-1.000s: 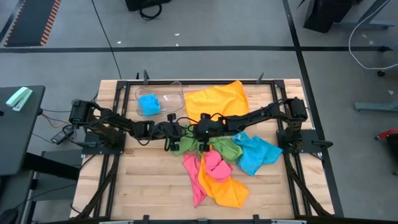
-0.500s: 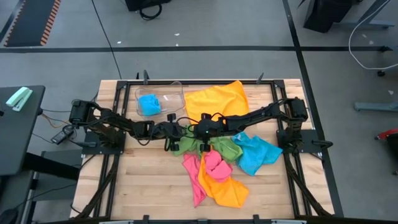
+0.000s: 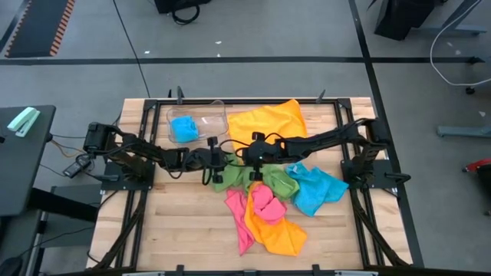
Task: Fold microfiber towels
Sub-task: Fold the top orange microfiber towel
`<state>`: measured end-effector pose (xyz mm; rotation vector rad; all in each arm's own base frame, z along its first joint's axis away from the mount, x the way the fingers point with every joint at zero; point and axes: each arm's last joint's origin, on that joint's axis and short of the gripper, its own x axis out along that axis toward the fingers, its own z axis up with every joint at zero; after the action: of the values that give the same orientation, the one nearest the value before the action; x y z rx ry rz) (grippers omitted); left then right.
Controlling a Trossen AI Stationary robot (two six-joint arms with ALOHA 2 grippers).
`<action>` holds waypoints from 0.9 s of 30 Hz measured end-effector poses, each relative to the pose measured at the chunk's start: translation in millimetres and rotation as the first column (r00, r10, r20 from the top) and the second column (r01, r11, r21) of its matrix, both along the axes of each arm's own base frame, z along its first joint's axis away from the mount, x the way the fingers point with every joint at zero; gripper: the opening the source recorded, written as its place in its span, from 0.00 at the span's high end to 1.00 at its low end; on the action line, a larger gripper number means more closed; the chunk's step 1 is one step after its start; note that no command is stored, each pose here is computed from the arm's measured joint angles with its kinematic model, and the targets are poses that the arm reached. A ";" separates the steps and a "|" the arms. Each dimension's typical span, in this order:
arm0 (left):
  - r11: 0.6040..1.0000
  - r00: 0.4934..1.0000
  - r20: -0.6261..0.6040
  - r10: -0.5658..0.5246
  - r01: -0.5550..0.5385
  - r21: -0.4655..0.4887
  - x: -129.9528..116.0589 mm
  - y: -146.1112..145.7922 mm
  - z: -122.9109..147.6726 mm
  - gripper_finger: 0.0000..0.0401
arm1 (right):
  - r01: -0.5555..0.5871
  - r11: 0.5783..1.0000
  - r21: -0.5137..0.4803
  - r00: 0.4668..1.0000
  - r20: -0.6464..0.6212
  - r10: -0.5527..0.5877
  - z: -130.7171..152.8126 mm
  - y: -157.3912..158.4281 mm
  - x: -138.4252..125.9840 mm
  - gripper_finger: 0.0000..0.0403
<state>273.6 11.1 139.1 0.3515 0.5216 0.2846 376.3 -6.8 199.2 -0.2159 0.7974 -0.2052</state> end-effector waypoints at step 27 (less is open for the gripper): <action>0.993 0.993 0.028 -0.111 0.113 -0.042 2.1 -6.4 1.8 0.66 | 0.006 0.997 -0.075 0.996 -0.090 -0.012 -38.9 16.4 9.8 0.64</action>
<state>275.7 4.7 140.9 0.3328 0.4801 0.1686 386.1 9.5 160.3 -0.2933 0.8815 -0.2351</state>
